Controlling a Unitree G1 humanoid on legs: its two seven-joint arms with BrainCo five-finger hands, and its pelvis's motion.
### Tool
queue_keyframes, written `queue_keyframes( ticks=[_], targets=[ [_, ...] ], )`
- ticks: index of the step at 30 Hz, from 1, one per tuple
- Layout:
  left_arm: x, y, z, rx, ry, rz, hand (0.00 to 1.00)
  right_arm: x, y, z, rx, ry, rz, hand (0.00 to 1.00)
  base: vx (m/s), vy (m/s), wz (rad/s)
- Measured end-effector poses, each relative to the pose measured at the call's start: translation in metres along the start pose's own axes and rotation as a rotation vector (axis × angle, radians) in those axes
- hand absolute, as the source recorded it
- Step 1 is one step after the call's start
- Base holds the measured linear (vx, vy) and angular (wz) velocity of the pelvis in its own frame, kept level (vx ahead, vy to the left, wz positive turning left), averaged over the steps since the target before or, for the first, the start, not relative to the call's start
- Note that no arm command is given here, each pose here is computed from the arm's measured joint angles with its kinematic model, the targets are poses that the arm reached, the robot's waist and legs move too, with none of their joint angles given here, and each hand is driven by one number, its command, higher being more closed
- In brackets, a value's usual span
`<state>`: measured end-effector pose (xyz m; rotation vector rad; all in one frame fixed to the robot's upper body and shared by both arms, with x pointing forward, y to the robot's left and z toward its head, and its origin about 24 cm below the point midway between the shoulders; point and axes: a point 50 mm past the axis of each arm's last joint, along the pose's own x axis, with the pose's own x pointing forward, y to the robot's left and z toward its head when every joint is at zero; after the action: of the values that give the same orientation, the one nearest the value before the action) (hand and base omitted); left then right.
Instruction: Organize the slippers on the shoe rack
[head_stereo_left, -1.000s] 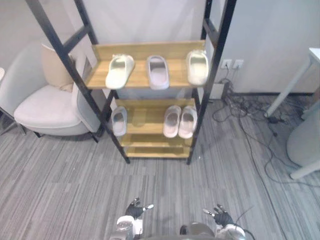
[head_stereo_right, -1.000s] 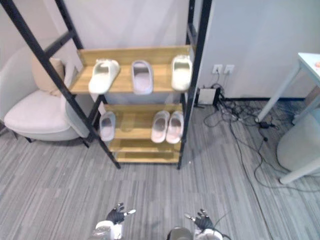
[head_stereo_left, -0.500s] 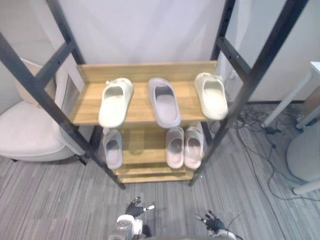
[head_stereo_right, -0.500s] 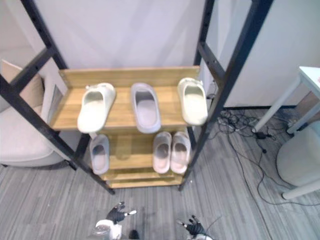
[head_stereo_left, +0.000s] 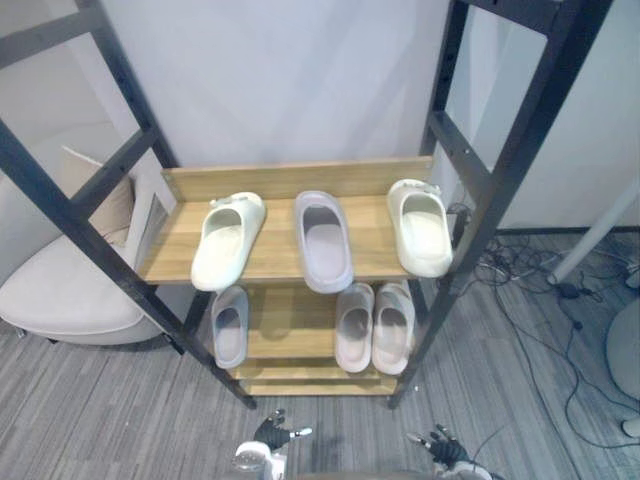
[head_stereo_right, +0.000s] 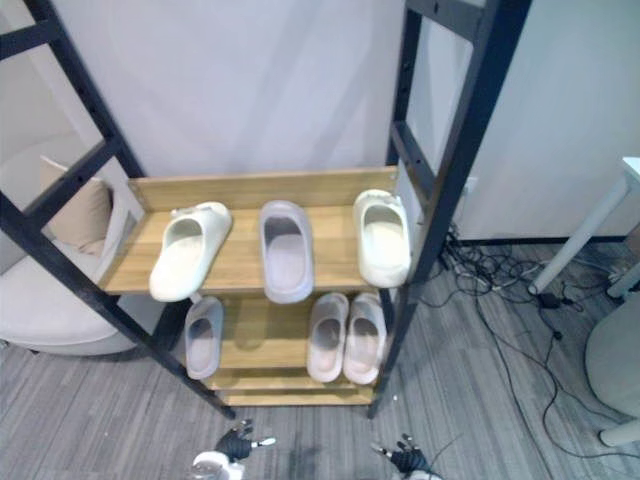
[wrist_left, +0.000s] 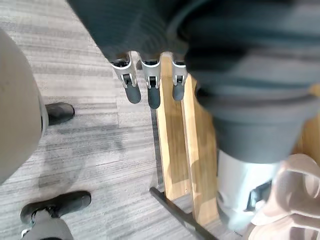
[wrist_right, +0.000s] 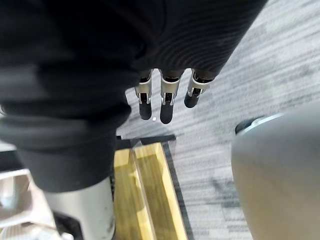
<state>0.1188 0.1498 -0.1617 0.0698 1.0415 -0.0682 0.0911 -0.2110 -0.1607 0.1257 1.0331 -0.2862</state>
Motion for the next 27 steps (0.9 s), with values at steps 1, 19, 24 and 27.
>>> queue_keyframes(
  ticks=[1, 19, 24, 27],
  targets=[
    [0.0, 0.002, 0.0, 0.013, 0.0, -0.001, 0.0, 0.0, -0.001, -0.001, 0.0, 0.003, -0.002, 0.0, 0.0, 0.031, 0.01],
    [-0.003, 0.015, -0.007, 0.03, 0.007, 0.048, 0.0, -0.108, 0.023, 0.077, -0.26, -0.719, 0.126, 0.0, 0.02, 0.01, -0.04],
    [-0.004, 0.014, -0.007, 0.074, -0.01, 0.034, 0.0, -0.143, 0.029, 0.102, -0.273, -0.914, 0.155, 0.0, -0.05, -0.006, -0.12],
    [-0.004, 0.014, -0.007, 0.125, -0.015, 0.021, 0.0, -0.171, 0.033, 0.125, -0.32, -1.088, 0.156, 0.0, -0.06, 0.007, -0.05]
  ],
)
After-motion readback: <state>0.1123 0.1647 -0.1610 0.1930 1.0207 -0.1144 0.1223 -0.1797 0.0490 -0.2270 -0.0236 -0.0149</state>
